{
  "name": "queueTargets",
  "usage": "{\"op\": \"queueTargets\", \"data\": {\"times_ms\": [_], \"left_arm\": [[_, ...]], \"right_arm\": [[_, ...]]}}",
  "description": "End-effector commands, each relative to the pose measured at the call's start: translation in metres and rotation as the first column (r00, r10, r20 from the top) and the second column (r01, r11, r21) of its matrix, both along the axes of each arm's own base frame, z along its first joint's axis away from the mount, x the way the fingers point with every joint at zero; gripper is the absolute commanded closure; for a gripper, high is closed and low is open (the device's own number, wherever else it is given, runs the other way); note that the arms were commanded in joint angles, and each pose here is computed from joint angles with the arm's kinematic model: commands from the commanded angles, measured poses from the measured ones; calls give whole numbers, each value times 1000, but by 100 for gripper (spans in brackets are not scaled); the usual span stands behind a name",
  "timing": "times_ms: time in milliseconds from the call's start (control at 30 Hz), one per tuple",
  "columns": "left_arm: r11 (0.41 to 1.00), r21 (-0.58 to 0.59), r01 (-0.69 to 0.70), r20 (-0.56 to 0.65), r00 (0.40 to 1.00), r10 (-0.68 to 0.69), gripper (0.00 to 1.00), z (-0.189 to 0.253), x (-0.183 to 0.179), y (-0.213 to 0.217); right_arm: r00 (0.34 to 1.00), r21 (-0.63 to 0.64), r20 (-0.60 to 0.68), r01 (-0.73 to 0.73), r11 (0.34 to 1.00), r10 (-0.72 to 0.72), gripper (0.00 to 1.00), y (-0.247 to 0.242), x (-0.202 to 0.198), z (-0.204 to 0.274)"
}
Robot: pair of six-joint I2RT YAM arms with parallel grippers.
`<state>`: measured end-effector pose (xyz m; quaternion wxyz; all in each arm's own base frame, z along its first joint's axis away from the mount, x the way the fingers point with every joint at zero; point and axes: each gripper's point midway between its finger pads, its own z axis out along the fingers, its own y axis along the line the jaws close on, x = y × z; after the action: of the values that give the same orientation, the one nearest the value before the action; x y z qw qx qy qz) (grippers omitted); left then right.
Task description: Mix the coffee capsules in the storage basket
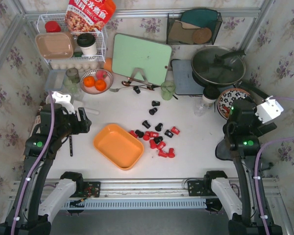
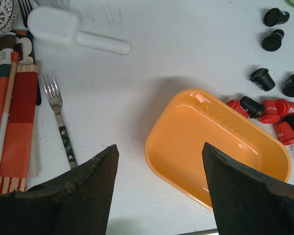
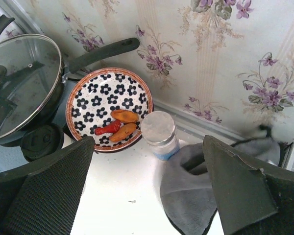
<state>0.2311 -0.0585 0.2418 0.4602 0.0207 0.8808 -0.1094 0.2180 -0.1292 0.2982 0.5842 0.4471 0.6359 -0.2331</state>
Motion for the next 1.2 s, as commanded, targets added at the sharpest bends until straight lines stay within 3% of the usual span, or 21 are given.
{"op": "queueTargets", "data": {"times_ms": [0, 333, 500, 633, 833, 1000, 1133, 1167], "left_arm": [[1000, -14, 6, 28, 1000, -6, 28, 6, 3, -2], [1000, -12, 3, 28, 1000, -2, 28, 6, 2, -2], [1000, -5, -4, 22, 1000, 4, 28, 4, 3, 0], [1000, 2, -12, 9, 1000, 12, 28, 1, 5, 1], [999, 16, -36, -9, 999, 36, 27, -4, 8, 5], [998, 16, -56, -47, 997, 57, 27, -12, 12, 6], [994, 7, -107, -90, 990, 108, 24, -22, 14, 9], [993, 2, -118, -103, 988, 118, 13, -25, 14, 9]], "right_arm": [[997, -15, -53, -49, 999, 48, 0, 3, 3, 4], [948, 66, -109, -293, 954, 299, 0, 38, 32, -17], [855, 124, -64, -505, 854, 515, 1, 75, 52, -21], [736, 102, -27, -671, 734, 677, 2, 106, 67, -22], [588, 49, -11, -808, 588, 809, 4, 144, 82, -27], [450, -81, -62, -892, 445, 891, 4, 195, 85, -24], [277, -192, -83, -947, 257, 957, 4, 258, 73, -24], [229, -207, -80, -956, 209, 970, 5, 273, 68, -26]]}}
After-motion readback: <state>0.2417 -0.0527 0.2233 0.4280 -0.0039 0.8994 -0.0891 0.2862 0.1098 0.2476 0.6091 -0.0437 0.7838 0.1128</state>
